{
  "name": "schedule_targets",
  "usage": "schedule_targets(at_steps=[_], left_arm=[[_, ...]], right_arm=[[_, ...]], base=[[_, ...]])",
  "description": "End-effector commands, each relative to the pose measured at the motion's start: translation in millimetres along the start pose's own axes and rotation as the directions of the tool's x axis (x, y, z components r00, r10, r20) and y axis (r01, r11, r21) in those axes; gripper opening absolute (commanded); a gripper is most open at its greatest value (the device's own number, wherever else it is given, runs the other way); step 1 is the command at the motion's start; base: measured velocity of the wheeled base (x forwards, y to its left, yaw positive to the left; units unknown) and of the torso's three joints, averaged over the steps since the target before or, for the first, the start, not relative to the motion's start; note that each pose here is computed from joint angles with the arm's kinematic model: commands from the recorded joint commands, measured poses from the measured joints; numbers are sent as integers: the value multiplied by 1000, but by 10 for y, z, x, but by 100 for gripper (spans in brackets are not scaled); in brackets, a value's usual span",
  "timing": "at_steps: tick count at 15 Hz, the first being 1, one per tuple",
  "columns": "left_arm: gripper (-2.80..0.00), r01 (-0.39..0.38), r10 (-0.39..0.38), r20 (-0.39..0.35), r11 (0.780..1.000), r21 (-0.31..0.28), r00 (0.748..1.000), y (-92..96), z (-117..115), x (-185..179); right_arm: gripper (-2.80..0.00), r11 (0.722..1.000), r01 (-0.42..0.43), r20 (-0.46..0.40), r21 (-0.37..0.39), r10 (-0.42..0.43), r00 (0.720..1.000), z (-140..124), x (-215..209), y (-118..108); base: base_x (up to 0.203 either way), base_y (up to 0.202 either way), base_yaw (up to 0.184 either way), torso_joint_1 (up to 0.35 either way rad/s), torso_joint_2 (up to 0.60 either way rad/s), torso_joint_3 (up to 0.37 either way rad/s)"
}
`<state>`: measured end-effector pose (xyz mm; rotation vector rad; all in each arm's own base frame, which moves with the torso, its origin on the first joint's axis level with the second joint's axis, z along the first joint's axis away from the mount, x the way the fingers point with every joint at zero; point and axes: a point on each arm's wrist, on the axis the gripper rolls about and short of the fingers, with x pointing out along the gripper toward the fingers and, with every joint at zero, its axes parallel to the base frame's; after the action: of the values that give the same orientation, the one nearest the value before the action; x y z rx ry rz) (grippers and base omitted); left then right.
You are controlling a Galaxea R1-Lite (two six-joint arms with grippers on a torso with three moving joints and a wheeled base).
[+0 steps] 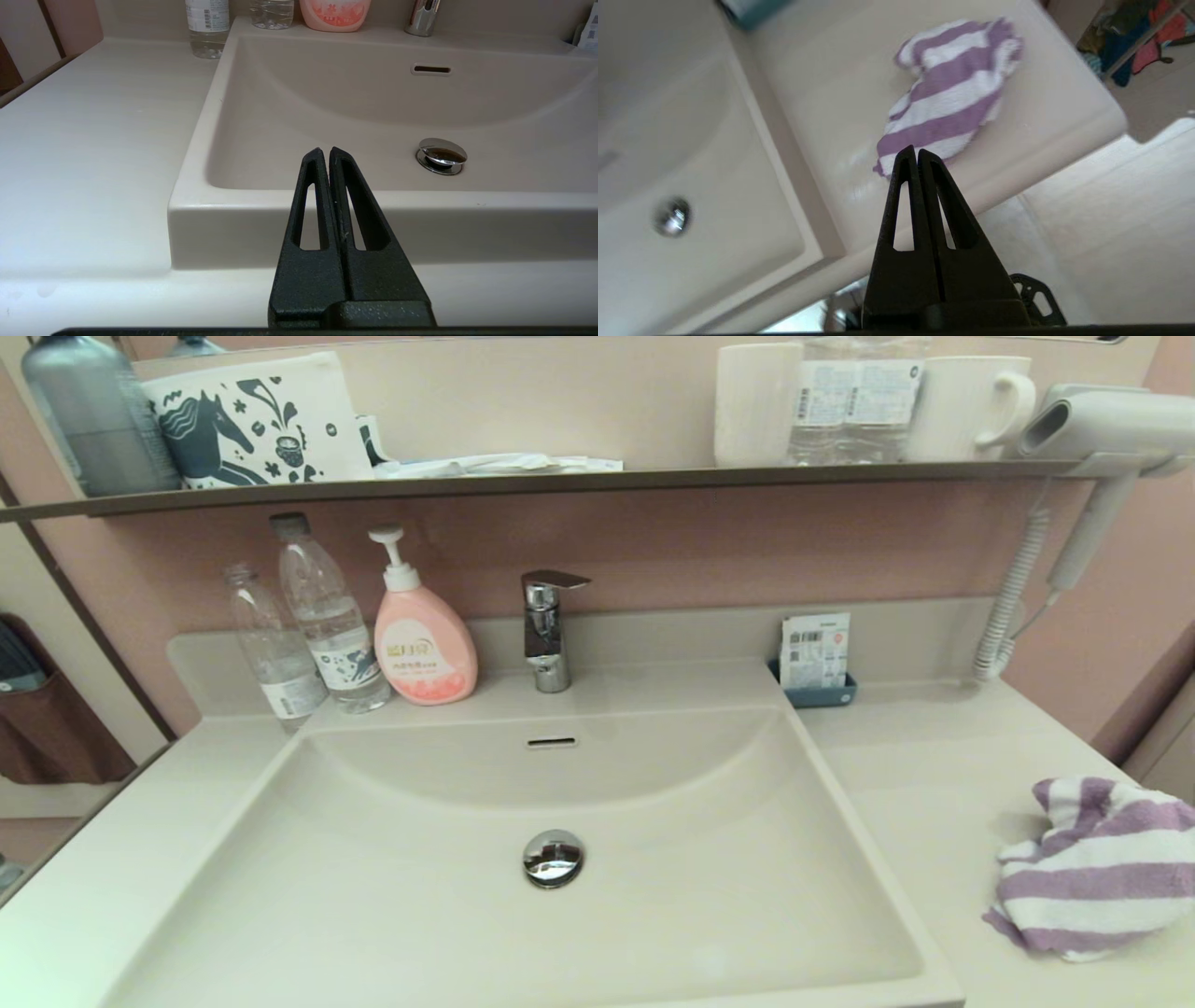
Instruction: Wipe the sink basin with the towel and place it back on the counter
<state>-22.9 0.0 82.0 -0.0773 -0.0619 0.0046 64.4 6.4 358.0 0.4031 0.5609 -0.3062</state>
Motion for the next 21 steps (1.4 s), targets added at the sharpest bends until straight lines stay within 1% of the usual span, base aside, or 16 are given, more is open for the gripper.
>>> schedule_targets(at_steps=[1, 3, 4, 5, 7, 8, 10, 11, 13, 14, 15, 17, 18, 19, 20, 21], left_arm=[[-280, -2, 2, 0, 1000, -1, 1000, 0, 1, 1], [-280, -1, 1, 0, 1000, -1, 1000, 0, 1, 1], [-280, -2, 2, 0, 1000, -1, 1000, 0, 1, 1], [-280, -1, 1, 0, 1000, -1, 1000, 0, 1, 1], [-280, -1, 1, 0, 1000, -1, 1000, 0, 1, 1], [-280, -1, 1, 0, 1000, -1, 1000, 0, 1, 1], [-280, -1, 1, 0, 1000, -1, 1000, 0, 1, 1], [-280, -2, 2, 0, 1000, -1, 1000, 0, 1, 1], [-280, -1, 1, 0, 1000, -1, 1000, 0, 1, 1], [-280, -1, 1, 0, 1000, -1, 1000, 0, 1, 1], [-280, -1, 1, 0, 1000, -1, 1000, 0, 1, 1], [-280, -2, 2, 0, 1000, -1, 1000, 0, 1, 1], [-280, -1, 1, 0, 1000, -1, 1000, 0, 1, 1], [-280, -1, 1, 0, 1000, -1, 1000, 0, 1, 1], [-280, -1, 1, 0, 1000, -1, 1000, 0, 1, 1], [-280, -1, 1, 0, 1000, -1, 1000, 0, 1, 1]], right_arm=[[-280, 993, -51, 153, 104, 34, 988, -252, -535, -399], [-280, 982, -112, 251, 154, 71, 965, -635, -827, -683], [-280, 978, -136, 293, 160, 84, 952, -846, -888, -793], [-280, 978, -140, 309, 152, 88, 947, -1037, -838, -867], [-280, 984, -137, 323, 109, 96, 942, -1291, -621, -934], [-280, 984, -155, 364, 84, 115, 924, -1407, -564, -976], [-280, 978, -205, 471, 33, 166, 866, -1616, -601, -1078], [-280, 977, -213, 489, 8, 182, 853, -1691, -543, -1099], [-280, 973, -231, 517, -19, 208, 830, -1787, -378, -1110], [-280, 968, -248, 536, -45, 233, 812, -1845, -299, -1119], [-280, 965, -248, 538, -90, 256, 803, -1933, -178, -1134], [-280, 962, -210, 520, -175, 272, 810, -2106, 49, -1172], [-280, 959, -196, 510, -205, 275, 815, -2195, 146, -1197], [-280, 958, -180, 487, -224, 270, 831, -2256, 251, -1207], [-280, 957, -172, 473, -232, 266, 840, -2303, 362, -1209], [-280, 957, -170, 477, -236, 267, 837, -2345, 496, -1204]], base=[[0, 0, 0, 0, 0, 0], [0, 0, 0, 0, 0, 0], [0, 0, 0, 0, 0, 0], [0, 0, 0, 0, 0, 0], [0, 0, 0, 0, 0, 0], [0, 0, 0, 0, 0, 0], [0, 0, 0, 0, 0, 0], [0, 0, 0, 0, 0, 0], [0, 0, 0, 0, 0, 0], [0, 0, 0, 0, 0, 0], [0, 0, 0, 0, 0, 0], [0, 0, 0, 0, 0, 0], [0, 0, 0, 0, 0, 0], [0, 0, 0, 0, 0, 0], [0, 0, 0, 0, 0, 0], [0, 0, 0, 0, 0, 0]])
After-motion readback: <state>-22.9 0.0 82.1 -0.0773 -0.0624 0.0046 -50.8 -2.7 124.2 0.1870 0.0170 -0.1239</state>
